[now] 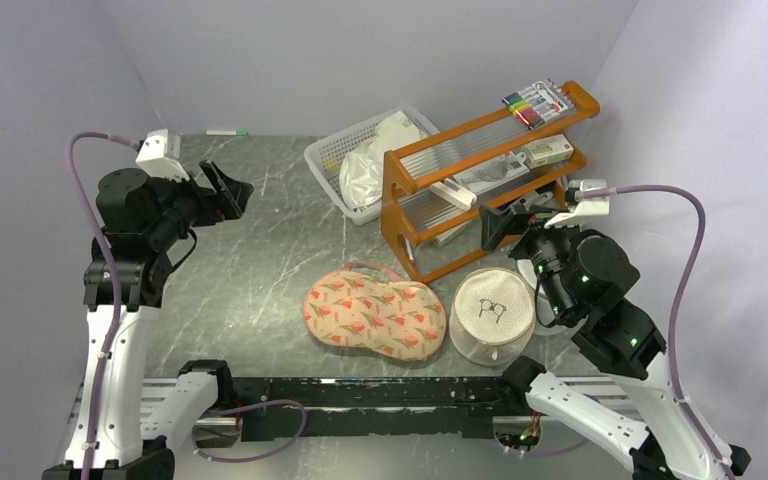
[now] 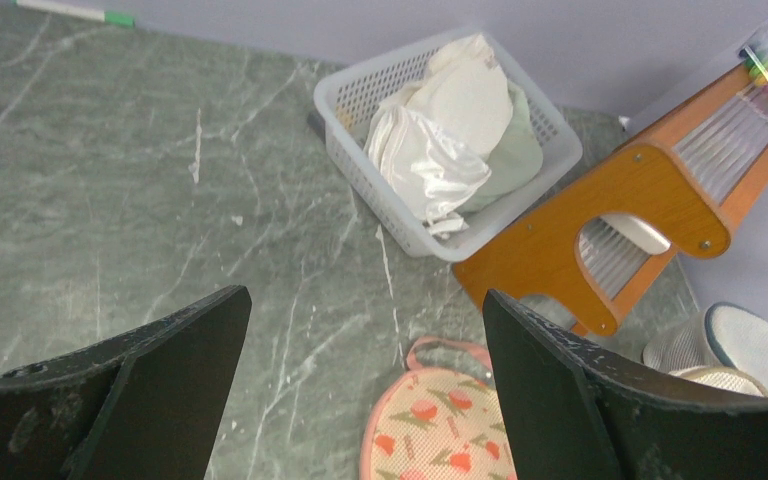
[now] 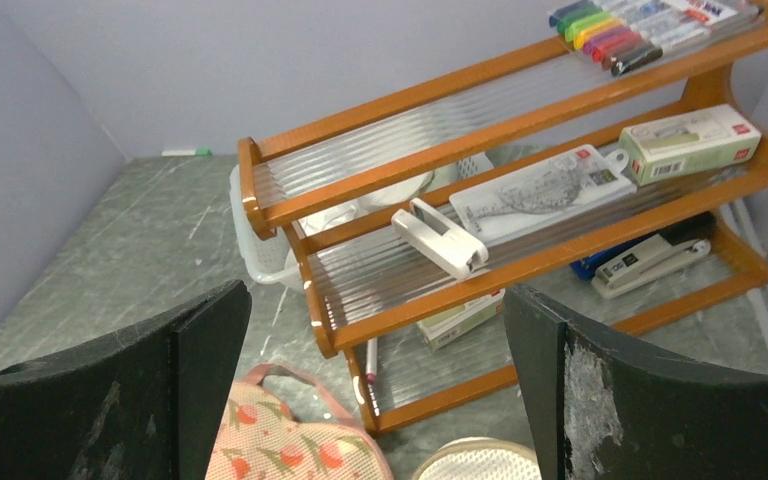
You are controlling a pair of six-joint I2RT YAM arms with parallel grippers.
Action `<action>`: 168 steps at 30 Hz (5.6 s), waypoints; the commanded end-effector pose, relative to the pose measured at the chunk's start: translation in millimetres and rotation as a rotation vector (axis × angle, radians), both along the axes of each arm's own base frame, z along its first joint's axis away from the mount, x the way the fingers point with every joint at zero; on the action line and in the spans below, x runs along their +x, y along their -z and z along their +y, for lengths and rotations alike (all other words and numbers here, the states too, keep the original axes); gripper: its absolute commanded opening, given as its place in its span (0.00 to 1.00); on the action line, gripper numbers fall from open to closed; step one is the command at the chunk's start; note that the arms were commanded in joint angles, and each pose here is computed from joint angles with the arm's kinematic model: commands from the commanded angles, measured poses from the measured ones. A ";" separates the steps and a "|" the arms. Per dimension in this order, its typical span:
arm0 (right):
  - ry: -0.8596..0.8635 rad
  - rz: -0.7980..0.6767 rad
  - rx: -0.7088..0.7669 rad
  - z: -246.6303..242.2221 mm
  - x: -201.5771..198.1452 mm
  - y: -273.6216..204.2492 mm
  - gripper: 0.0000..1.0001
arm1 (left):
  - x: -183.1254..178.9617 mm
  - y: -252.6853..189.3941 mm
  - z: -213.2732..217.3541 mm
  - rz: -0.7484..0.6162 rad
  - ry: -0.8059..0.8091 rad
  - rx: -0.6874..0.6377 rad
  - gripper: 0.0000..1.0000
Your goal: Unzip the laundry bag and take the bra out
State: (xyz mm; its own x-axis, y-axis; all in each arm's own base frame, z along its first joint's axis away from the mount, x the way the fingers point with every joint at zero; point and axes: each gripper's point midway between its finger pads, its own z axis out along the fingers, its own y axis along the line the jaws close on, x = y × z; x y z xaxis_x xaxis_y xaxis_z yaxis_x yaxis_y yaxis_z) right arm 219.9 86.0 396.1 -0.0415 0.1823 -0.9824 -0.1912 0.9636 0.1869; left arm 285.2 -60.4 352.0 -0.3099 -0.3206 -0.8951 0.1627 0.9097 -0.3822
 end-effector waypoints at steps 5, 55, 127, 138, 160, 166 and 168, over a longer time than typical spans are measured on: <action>-0.008 0.115 0.059 11.6 4.2 36.1 1.00 | -9.6 83.1 -15.4 0.288 0.083 -0.065 0.99; -0.460 0.728 -0.457 176.3 -62.3 305.7 1.00 | -31.5 110.5 -21.3 0.192 0.103 -0.039 1.00; -0.721 0.484 -0.235 421.9 -1.5 298.0 0.95 | -31.3 118.1 -22.5 0.219 0.106 -0.050 1.00; -0.745 0.560 -0.316 320.5 -46.2 268.1 1.00 | -32.8 112.6 -26.3 0.190 0.135 -0.052 1.00; -0.475 0.671 -0.369 275.3 -69.8 361.9 0.44 | -35.1 108.7 -31.6 0.168 0.173 -0.058 0.99; -0.378 0.574 -0.331 289.8 -27.7 347.7 0.38 | -37.0 106.4 -33.9 0.155 0.189 -0.060 1.00; -0.359 0.549 -0.309 291.7 -9.1 341.3 0.37 | -37.0 106.4 -35.4 0.156 0.199 -0.062 0.99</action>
State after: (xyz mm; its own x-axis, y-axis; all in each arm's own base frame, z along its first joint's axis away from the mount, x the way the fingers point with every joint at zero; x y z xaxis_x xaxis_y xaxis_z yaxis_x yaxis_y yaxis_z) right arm 165.5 373.0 34.3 -0.6012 -0.3187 -0.7328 -0.5417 0.8367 0.0805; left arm 247.9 -90.2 238.4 -0.5269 -0.3107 -0.7911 0.2144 0.8521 -0.4774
